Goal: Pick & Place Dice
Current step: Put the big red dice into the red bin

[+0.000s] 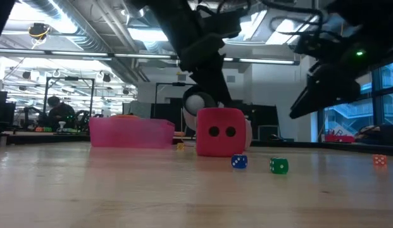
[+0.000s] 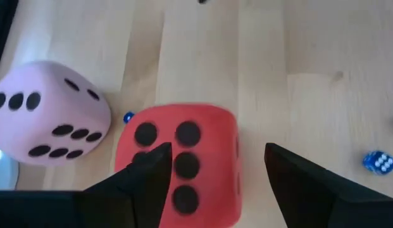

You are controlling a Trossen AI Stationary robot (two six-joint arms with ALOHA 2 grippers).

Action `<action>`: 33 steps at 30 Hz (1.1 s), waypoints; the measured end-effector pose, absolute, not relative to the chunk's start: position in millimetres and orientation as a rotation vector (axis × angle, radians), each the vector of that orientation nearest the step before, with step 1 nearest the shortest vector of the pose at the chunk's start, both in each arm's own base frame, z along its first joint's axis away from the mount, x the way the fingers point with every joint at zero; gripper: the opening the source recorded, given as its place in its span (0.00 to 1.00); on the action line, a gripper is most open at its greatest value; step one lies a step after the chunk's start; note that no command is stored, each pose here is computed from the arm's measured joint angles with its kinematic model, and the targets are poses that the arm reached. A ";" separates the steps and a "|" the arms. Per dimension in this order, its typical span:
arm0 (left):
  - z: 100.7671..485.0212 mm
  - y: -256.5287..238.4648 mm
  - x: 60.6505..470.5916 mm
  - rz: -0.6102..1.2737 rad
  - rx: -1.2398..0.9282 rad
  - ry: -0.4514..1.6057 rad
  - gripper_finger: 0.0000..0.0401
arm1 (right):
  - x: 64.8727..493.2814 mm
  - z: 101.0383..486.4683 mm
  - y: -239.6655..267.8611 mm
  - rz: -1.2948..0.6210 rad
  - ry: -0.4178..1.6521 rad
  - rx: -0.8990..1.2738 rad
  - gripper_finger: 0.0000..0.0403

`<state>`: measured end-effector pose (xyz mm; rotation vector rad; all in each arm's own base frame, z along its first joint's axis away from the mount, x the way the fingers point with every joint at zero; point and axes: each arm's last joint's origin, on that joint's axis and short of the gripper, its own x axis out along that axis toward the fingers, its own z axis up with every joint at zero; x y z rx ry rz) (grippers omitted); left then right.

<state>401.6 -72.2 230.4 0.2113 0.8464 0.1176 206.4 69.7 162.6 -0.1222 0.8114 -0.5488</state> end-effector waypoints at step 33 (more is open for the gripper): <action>180.9 -77.4 411.8 0.334 0.453 1.009 0.60 | 158.1 199.5 105.3 -0.461 0.564 -0.020 0.65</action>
